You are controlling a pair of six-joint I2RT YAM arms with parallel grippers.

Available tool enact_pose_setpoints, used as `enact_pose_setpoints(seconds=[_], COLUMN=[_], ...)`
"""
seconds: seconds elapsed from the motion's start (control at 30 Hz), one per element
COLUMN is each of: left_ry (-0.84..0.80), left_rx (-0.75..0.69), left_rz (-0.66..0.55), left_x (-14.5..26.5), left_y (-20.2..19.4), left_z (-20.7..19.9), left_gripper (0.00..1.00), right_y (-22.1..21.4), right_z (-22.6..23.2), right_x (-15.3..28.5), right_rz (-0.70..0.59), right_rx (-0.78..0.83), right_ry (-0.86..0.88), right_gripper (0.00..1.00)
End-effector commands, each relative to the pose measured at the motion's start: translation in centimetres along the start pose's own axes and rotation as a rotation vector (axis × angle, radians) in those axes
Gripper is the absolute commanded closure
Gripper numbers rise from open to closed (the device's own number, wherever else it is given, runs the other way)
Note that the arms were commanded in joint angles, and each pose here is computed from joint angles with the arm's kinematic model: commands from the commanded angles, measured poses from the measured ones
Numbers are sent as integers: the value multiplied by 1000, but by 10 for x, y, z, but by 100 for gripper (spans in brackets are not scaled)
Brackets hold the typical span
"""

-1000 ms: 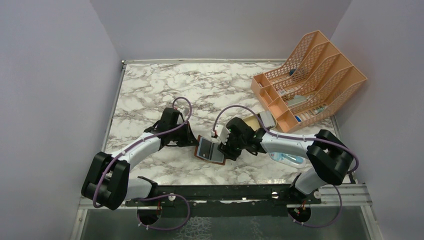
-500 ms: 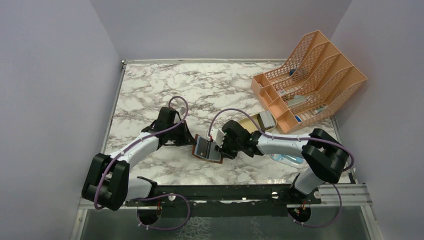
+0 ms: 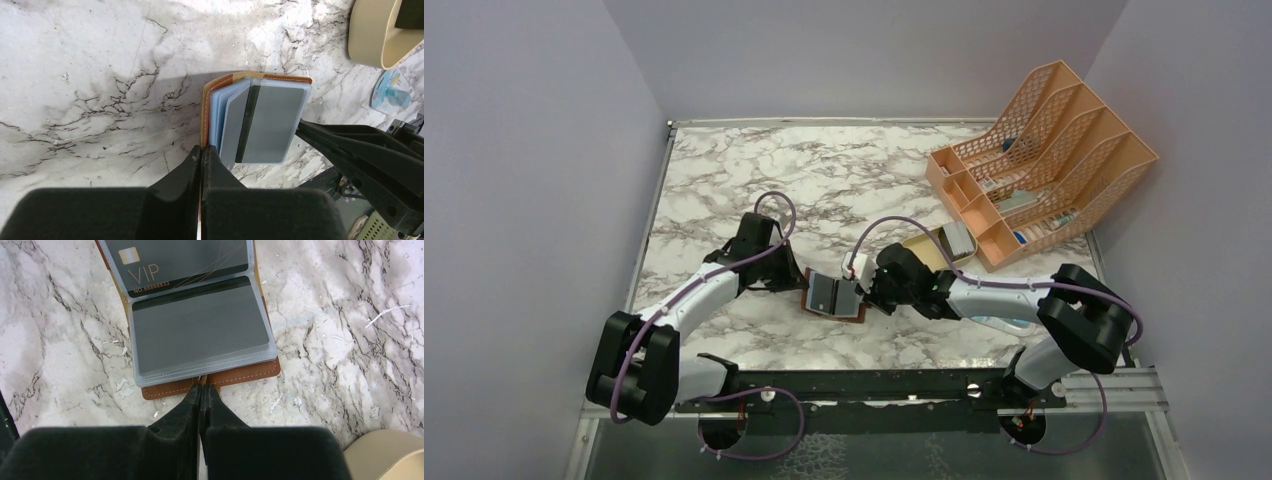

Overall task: Put the credit cards into the card holder
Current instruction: Close the card holder at the center of the board.

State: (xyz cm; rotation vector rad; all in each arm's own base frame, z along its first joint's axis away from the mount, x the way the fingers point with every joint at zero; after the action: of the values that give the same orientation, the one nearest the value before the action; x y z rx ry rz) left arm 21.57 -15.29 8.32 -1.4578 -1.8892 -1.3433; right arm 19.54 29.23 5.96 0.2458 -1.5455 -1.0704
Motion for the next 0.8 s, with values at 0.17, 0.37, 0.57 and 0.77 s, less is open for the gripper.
enact_pose_setpoints(seconds=[0.17,0.37,0.57,0.77], left_ry=[93,114,141,177], left_rx=[-23,-23,-22,-27], left_rz=[-43,-41,-36,-41], left_x=[9,9,10,10], left_y=[14,15,17,20], left_z=[10,13,16,21], left_gripper=[100,100,100,100], right_y=[15,22,29,29], right_z=[9,21,28,38], right_x=[9,8,-1,0], right_rz=[-125,-164,-165,-205], right_rx=[64,150,210,313], right_ry=[53,149,214,294], right_gripper=[99,99,99,99])
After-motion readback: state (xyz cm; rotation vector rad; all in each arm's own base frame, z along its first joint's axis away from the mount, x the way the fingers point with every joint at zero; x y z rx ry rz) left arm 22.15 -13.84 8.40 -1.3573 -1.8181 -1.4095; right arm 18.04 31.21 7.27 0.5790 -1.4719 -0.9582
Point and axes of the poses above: each gripper's point midway between its finger pads, its own x axis back along the fingers, its own z axis along the line the jaws close on, y = z × x, the point moved 3 cm from there along x, back along the fingers, and after that the axes turned 15 degrees about -x, right-handed, at the moved point
